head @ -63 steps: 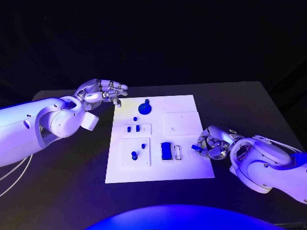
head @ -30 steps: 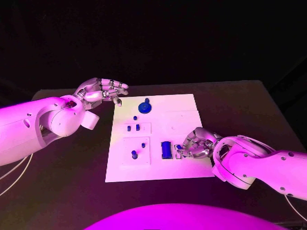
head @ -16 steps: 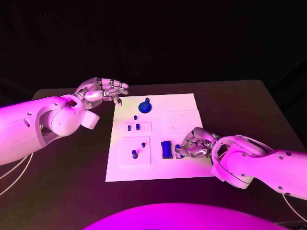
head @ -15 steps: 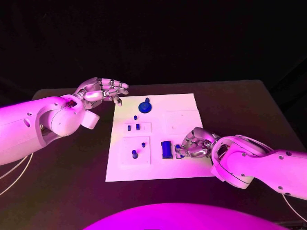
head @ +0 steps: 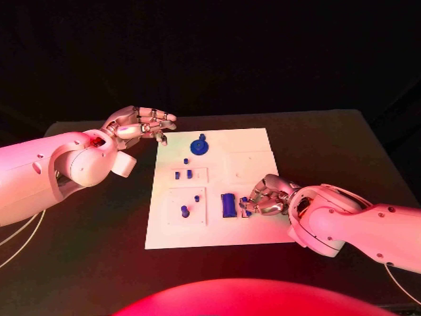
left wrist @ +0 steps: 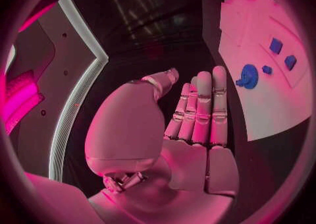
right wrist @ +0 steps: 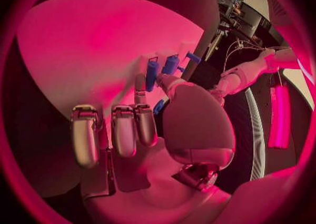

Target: Assemble the parts on the task board

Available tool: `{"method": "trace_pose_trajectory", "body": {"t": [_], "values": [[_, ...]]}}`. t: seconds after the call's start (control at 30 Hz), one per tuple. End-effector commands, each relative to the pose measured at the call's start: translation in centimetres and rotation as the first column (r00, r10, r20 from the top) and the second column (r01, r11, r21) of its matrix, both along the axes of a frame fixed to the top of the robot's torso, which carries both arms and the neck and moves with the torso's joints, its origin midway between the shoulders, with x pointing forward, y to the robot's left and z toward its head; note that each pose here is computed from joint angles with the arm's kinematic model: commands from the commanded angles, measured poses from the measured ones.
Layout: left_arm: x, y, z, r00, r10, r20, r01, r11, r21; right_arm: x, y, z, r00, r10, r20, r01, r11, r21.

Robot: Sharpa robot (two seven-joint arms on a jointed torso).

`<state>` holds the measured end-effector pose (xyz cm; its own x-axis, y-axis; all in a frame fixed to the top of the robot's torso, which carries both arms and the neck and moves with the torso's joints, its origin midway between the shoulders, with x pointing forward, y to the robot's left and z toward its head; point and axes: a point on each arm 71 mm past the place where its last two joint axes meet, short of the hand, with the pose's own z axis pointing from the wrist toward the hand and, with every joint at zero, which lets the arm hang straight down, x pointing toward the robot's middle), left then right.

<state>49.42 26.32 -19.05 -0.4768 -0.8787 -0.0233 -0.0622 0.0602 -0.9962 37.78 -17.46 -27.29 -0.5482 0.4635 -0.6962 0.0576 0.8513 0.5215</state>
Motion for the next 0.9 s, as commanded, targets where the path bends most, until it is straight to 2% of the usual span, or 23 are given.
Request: {"method": "trace_pose_trajectory", "body": {"t": [0.03, 0.9], "values": [[-0.07, -0.2, 0.09, 1.0, -0.013, -0.001, 0.013, 1.0, -0.012, -0.12, 0.34, -0.03, 1.0, 0.029, 0.005, -0.029, 1.0, -0.008], [-0.08, -0.04, 0.09, 1.0, -0.009, -0.002, 0.009, 1.0, -0.01, -0.27, 0.28, -0.05, 0.999, 0.05, 0.009, -0.05, 0.999, -0.004]]}}
